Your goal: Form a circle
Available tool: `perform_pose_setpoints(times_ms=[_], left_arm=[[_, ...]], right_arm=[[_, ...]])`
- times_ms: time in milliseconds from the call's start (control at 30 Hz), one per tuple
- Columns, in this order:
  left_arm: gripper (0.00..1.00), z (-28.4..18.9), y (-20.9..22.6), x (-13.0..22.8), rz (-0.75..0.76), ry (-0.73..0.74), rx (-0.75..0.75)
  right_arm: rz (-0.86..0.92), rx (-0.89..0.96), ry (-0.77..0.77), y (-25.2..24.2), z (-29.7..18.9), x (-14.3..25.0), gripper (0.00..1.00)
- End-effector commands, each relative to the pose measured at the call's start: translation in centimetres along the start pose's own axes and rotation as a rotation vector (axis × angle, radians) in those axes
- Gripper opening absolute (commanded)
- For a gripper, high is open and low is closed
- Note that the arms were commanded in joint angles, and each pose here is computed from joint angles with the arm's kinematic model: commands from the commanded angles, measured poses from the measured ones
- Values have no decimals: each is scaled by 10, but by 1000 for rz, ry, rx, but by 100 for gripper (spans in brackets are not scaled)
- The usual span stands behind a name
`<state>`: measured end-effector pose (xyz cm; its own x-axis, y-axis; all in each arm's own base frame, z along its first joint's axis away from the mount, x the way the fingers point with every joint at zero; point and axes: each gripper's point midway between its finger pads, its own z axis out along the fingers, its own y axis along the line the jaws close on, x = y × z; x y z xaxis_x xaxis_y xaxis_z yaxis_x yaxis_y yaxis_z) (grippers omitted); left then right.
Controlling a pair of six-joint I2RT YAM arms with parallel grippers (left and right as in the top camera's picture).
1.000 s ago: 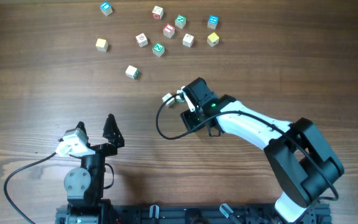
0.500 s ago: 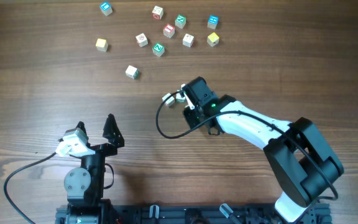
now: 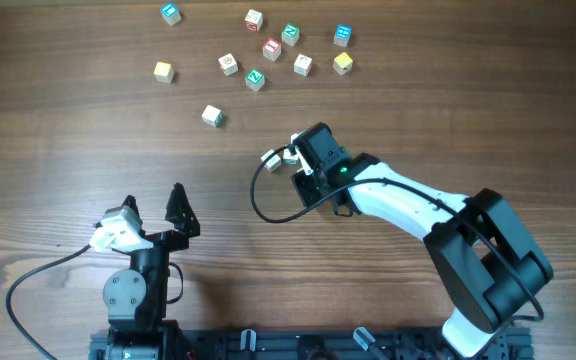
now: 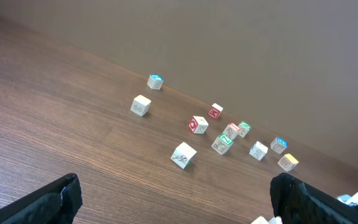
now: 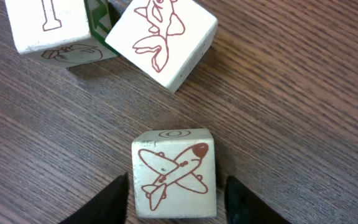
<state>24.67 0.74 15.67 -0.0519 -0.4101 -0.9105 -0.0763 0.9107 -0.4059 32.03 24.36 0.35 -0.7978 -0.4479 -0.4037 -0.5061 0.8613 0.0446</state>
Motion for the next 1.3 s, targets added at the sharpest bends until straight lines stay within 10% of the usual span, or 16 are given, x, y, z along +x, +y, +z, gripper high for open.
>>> perform_pose_setpoints(times_ms=[0, 200, 933, 1267], left_arm=[[100, 0, -2, 2, 12, 4, 9], [100, 0, -2, 2, 12, 4, 9], [100, 0, -2, 2, 12, 4, 9], [100, 0, -2, 2, 12, 4, 9]], right_arm=[[3, 16, 22, -3, 7, 7, 54], [5, 7, -7, -2, 7, 0, 37], [4, -6, -31, 1, 7, -6, 44], [1, -4, -16, 0, 7, -2, 33]])
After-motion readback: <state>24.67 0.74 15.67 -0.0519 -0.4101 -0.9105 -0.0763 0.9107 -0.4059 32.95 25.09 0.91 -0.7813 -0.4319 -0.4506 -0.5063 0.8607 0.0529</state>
